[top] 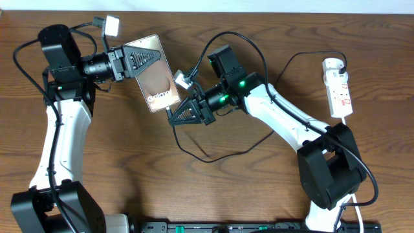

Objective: Plug charger to phone and switch on socket

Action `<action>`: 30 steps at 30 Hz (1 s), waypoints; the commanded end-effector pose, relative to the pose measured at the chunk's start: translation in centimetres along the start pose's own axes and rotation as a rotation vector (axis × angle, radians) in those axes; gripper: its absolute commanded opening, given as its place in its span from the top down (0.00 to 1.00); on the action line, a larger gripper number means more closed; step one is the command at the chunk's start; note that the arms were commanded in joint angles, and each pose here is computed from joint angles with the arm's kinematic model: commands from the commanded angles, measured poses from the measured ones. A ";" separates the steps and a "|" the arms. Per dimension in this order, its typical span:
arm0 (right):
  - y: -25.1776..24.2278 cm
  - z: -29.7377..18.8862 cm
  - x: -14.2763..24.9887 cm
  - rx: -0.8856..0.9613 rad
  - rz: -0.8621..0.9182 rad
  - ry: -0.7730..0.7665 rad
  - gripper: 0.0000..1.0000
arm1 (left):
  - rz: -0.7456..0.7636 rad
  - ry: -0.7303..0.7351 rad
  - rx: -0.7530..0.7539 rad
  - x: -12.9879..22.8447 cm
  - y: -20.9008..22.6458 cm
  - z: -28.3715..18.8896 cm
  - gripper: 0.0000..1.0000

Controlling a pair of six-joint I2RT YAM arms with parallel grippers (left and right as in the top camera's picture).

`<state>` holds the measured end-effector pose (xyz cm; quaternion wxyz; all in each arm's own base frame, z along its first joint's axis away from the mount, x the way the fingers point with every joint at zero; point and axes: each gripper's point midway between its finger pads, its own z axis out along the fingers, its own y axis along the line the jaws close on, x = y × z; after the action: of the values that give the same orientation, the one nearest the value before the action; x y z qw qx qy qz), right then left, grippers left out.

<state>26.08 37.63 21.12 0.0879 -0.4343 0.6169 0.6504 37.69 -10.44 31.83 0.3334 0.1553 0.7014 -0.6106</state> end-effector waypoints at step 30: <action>1.4 1.0 -0.4 -0.029 -0.039 0.013 0.99 | 0.005 0.025 0.041 0.2 -1.1 0.1 0.93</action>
<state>25.95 37.81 21.13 0.0893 -0.4376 0.6150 0.6499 37.59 -10.43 31.87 0.3319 0.1571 0.7002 -0.6123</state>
